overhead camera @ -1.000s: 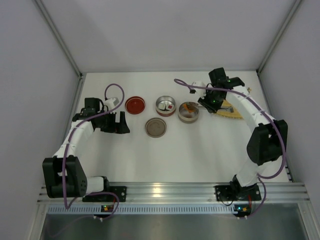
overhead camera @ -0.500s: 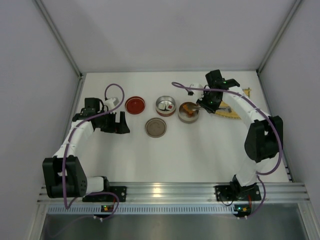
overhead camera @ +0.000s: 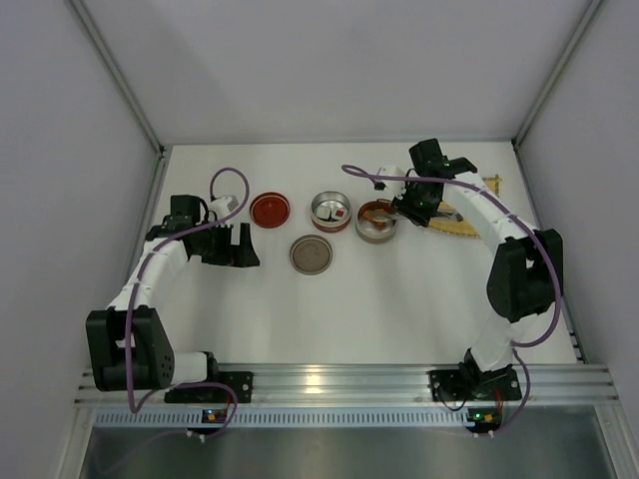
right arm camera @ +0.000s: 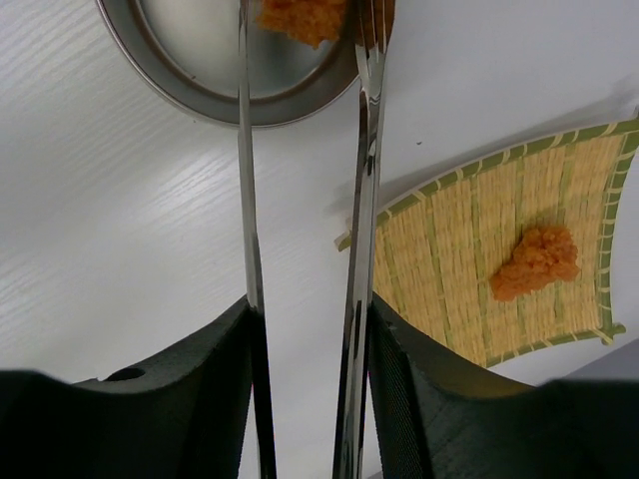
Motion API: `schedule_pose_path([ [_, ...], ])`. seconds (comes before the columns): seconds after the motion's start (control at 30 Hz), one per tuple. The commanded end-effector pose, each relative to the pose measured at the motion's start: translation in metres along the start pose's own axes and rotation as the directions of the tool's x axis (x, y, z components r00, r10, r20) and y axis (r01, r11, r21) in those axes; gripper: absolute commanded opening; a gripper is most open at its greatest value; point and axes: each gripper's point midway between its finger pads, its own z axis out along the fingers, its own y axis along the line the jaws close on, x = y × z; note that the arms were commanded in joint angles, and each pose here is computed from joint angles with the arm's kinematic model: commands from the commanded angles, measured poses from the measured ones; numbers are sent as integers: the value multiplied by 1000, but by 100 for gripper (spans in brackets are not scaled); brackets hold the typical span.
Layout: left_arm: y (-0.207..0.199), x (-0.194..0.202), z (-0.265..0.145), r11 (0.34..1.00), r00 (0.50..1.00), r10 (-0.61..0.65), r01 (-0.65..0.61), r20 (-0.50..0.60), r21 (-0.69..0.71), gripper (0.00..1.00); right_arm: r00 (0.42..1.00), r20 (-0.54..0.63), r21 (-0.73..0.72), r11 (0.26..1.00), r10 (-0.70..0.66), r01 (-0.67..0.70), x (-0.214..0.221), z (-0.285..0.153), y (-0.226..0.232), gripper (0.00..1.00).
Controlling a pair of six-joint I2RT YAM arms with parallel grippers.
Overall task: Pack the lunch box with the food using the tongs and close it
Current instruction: Place the fake food in the packing box, then pick up the fake food from the plate.
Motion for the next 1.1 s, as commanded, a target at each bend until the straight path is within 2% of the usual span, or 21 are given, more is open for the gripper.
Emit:
schedule_pose_path([
  [0.0, -2, -11, -2, 1000, 999, 25, -25, 29, 18, 98, 998, 43, 64, 997, -43, 40, -18, -3, -12, 45],
  [0.33, -2, -11, -4, 999, 999, 27, -28, 33, 15, 98, 995, 85, 86, 995, -50, 43, -27, -21, -12, 45],
  [0.73, -2, -11, -5, 1000, 999, 30, -30, 37, 6, 98, 972, 231, 189, 982, -48, 3, -44, -93, -20, 42],
  [0.87, -2, -12, -7, 999, 998, 35, -36, 43, 2, 98, 974, 229, 225, 973, -4, -49, -24, -101, -34, 42],
  [1.07, -2, -12, -7, 999, 999, 34, -34, 41, 2, 98, 962, 196, 219, 948, 189, -231, 39, -101, -80, 42],
])
